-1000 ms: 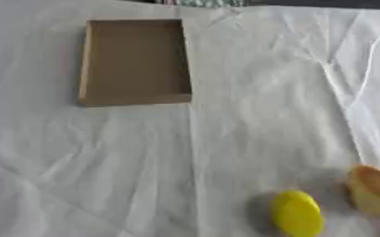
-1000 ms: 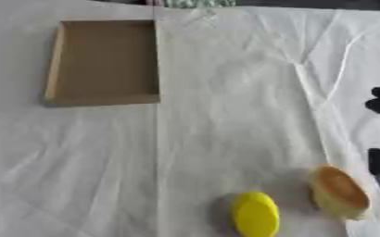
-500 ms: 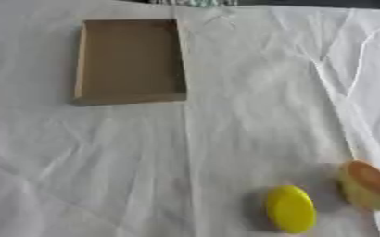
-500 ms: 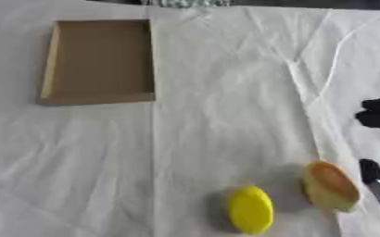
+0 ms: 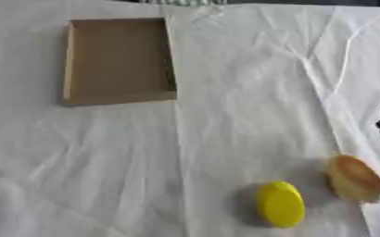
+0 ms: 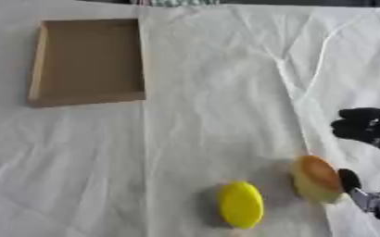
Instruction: Pick up objects on the table and place them in the box.
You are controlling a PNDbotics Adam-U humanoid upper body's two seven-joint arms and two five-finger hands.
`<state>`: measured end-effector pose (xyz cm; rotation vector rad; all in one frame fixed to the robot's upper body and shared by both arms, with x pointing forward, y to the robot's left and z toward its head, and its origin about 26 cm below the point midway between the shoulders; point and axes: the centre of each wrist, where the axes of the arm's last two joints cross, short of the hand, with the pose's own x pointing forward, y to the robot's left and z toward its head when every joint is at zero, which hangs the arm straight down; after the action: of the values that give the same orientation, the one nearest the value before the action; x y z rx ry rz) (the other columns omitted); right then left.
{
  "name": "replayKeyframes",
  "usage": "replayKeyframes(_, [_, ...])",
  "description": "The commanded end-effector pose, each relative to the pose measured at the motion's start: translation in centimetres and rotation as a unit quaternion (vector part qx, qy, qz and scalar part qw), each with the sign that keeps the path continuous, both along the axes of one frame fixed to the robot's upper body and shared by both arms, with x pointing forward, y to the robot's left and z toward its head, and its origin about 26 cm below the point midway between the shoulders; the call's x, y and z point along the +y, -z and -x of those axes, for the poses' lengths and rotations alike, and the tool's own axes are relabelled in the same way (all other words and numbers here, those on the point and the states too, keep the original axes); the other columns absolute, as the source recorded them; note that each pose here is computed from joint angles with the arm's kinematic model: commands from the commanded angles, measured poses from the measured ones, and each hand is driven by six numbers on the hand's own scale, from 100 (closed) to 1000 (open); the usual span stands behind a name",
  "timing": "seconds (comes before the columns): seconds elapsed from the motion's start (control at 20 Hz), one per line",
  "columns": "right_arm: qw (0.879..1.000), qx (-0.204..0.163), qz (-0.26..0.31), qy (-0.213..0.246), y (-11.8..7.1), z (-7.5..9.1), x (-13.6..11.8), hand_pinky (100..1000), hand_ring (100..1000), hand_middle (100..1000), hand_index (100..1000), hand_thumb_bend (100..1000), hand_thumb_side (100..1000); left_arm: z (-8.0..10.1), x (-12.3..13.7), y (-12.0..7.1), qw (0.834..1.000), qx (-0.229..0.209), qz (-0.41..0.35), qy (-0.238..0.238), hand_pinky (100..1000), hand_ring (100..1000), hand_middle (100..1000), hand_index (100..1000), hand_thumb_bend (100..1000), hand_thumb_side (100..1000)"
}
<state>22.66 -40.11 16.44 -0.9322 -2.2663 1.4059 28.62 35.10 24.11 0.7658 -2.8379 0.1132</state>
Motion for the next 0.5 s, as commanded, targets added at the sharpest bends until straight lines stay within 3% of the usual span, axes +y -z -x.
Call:
replayKeyframes(0.05, [0.999, 0.001, 0.035, -0.004, -0.78, 0.05, 0.09, 863, 890, 798, 880, 100, 490, 0.38, 0.15, -0.77, 1.0, -0.01, -0.012, -0.003, 849, 787, 763, 855, 235, 537])
replayKeyframes(0.5, [0.997, 0.025, 0.071, 0.004, -0.21, 0.15, 0.37, 875, 924, 821, 905, 100, 542, 0.35, 0.03, -0.53, 1.0, -0.003, -0.012, 0.0, 850, 787, 763, 855, 225, 544])
